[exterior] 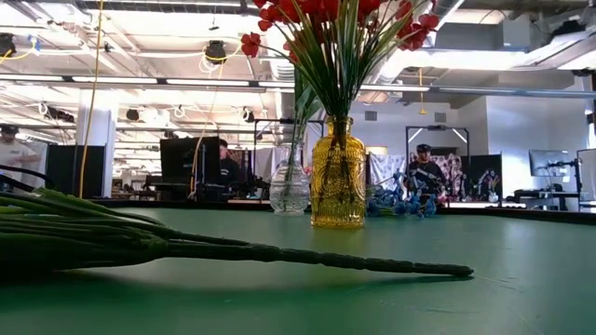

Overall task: Sort flowers into vase by color
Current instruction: Put the bottom right blue flowers into the bottom transparent vase

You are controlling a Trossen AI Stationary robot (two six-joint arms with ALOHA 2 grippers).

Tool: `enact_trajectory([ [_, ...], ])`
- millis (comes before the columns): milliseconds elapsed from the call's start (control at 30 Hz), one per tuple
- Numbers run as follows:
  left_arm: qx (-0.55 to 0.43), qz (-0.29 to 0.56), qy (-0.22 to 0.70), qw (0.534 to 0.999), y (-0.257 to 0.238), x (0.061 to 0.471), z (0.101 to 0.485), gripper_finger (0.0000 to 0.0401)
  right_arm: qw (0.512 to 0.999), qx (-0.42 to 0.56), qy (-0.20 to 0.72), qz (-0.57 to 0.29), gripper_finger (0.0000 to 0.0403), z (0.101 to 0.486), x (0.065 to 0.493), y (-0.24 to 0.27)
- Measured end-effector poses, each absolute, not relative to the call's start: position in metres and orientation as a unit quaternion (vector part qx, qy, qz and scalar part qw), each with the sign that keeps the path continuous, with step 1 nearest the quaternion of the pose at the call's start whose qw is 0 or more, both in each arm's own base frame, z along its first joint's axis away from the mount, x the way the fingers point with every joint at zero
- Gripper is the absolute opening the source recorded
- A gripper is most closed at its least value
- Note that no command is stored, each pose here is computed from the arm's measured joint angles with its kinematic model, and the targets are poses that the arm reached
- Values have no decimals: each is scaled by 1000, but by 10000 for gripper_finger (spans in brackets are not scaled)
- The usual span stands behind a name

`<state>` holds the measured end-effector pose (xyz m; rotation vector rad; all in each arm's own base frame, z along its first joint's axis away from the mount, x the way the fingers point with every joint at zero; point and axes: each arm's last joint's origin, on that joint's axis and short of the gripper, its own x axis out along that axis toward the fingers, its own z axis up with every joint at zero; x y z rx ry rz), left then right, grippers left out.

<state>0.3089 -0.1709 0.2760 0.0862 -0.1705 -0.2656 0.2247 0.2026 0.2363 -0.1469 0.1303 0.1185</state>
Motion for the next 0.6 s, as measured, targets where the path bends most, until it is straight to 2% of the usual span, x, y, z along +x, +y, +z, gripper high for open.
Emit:
enact_trajectory([
  [267,2,-138,-82,987,-167,301,256,0,992,-108,-50,45,150,236,248,205],
  [433,10,-142,-64,988,-169,300,252,0,985,-136,-72,82,153,238,268,209],
  [600,23,-141,-42,989,-169,301,247,0,976,-193,-65,83,179,240,284,220],
])
